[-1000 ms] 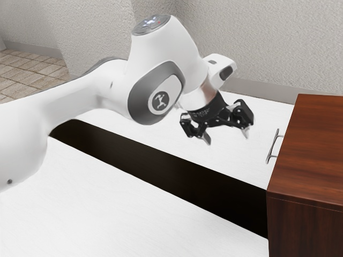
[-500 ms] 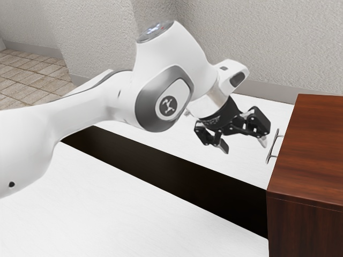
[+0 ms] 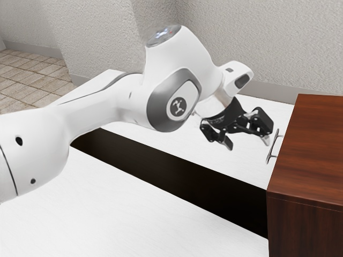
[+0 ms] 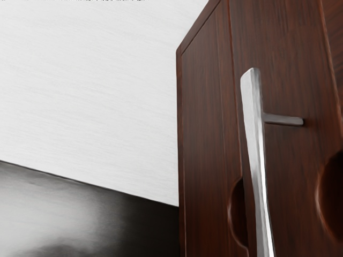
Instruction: Pull the drawer handle with one arm to open the drawer
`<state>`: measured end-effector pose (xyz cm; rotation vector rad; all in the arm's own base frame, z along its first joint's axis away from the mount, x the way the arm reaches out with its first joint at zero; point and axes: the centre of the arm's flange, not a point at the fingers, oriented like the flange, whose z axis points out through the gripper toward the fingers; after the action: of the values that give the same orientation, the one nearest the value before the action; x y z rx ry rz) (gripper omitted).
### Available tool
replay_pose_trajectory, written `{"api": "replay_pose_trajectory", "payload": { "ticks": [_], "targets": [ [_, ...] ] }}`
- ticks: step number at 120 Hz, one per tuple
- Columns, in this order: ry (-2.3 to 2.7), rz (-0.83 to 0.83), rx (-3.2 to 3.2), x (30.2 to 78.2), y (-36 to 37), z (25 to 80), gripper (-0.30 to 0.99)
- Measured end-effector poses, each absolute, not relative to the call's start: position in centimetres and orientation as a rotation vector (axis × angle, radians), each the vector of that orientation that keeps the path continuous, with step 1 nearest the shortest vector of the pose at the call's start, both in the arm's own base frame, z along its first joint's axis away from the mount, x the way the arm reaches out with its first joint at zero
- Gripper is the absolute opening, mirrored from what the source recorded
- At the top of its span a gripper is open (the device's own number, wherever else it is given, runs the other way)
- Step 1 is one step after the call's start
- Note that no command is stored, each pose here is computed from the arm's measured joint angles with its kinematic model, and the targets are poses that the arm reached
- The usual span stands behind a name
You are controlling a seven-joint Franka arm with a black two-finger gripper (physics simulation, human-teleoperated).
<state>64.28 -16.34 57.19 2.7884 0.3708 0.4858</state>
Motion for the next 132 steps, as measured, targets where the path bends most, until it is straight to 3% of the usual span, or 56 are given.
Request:
{"api": "replay_pose_trajectory", "payload": {
  "ticks": [106, 132],
  "targets": [
    [0.338, 0.496, 2.765, 66.5, -17.3, 55.0, 0.69],
    [0.330, 0.492, 2.763, 66.4, -17.6, 54.9, 0.64]
  ]
}}
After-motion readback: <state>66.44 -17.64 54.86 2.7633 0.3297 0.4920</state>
